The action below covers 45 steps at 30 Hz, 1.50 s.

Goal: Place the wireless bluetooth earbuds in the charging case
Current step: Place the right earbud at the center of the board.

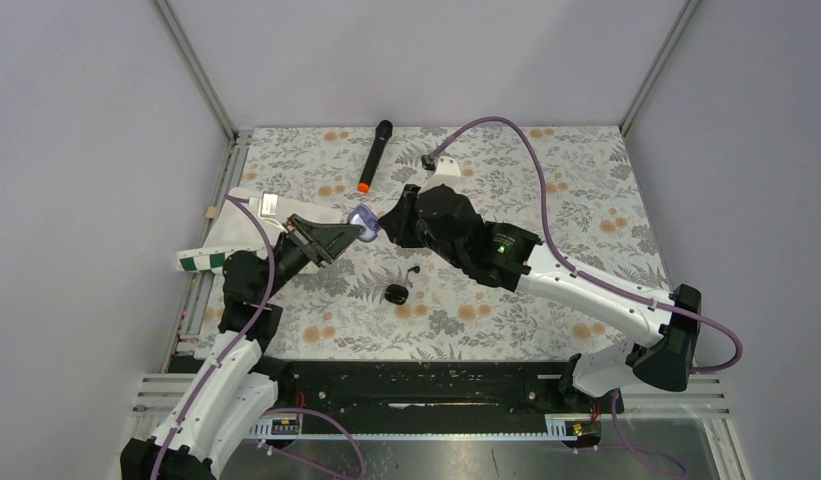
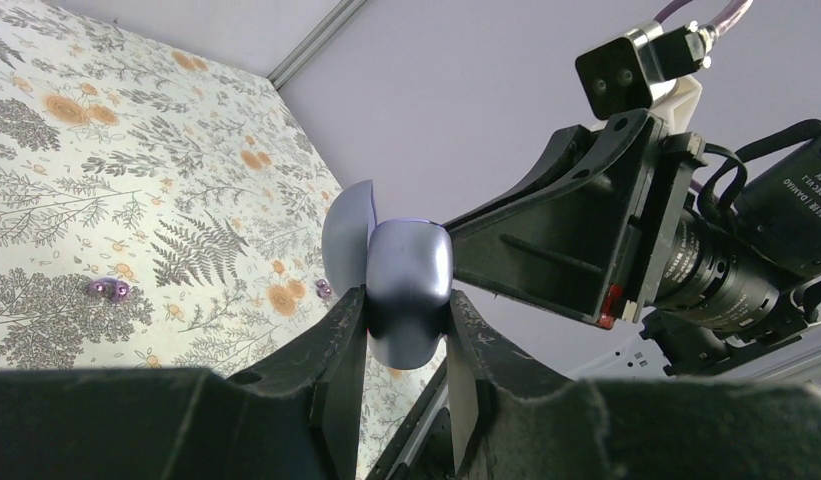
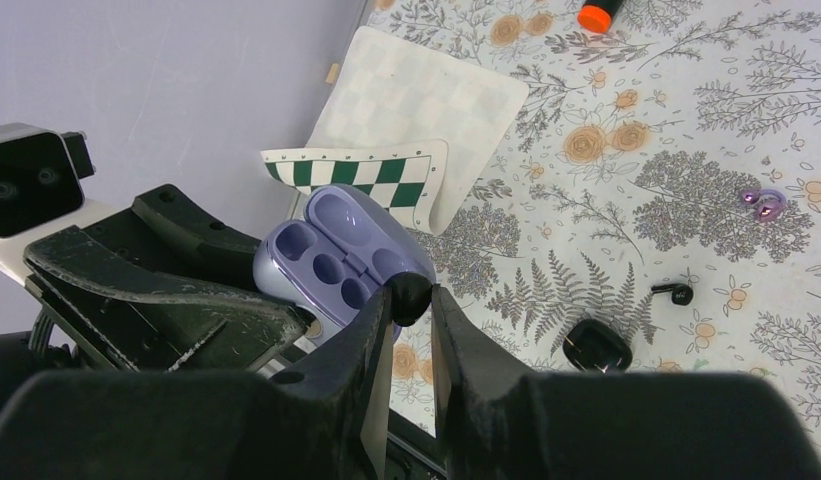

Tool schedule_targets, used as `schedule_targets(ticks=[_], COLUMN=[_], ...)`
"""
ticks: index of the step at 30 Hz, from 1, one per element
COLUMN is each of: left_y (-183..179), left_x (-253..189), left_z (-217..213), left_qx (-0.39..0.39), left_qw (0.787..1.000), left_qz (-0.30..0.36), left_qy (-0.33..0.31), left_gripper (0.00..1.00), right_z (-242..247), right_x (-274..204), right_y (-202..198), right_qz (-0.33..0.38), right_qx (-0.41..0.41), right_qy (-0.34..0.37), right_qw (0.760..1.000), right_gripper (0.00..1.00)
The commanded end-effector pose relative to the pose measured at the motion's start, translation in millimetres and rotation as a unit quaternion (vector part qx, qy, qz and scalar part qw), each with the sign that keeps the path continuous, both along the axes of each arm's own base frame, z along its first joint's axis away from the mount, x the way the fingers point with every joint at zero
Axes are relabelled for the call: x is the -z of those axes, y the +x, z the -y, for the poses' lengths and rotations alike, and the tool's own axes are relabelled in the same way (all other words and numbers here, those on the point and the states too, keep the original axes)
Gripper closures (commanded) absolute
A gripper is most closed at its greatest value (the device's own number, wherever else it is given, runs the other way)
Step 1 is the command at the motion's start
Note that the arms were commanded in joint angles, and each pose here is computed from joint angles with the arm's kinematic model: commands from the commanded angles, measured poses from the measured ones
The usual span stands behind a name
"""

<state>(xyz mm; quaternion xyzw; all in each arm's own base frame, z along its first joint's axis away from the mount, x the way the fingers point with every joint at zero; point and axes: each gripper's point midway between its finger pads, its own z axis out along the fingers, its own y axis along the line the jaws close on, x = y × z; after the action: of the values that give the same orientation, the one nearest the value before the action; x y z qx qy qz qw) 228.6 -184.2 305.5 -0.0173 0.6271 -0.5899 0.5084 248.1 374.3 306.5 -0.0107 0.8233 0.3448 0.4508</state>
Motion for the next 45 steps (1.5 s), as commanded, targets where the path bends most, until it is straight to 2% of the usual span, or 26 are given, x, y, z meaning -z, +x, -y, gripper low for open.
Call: schedule_targets(ticks=[1, 23, 39, 45], left_y=[-2.4, 1.1, 0.7, -2.2], left_x=[-34.7, -30.5, -21.2, -23.1], left_z=[-4.7, -4.8, -1.5, 1.6], left_qx=[-0.015, -0.019, -0.01, 0.004], left_qw=[0.999, 0.999, 0.998, 0.998], left_qz=[0.047, 0.041, 0.054, 0.068], left_qy=[-0.015, -0.013, 0.012, 0.015], left_gripper=[1.0, 1.0, 1.0, 1.0], right_z=[-10.2, -31.2, -32.0, -16.0], right_x=[-13.0, -28.1, -29.0, -33.5], right_y=[-6.0, -20.7, -25.2, -20.8], right_qz=[0.004, 0.006, 0.001, 0.019], right_qx=[-0.011, -0.056, -0.07, -0.049], right_qy=[0.015, 0.035, 0.022, 0.006], right_qw=[1.0, 0.998, 0.997, 0.999], right_gripper=[1.0, 1.0, 1.0, 1.0])
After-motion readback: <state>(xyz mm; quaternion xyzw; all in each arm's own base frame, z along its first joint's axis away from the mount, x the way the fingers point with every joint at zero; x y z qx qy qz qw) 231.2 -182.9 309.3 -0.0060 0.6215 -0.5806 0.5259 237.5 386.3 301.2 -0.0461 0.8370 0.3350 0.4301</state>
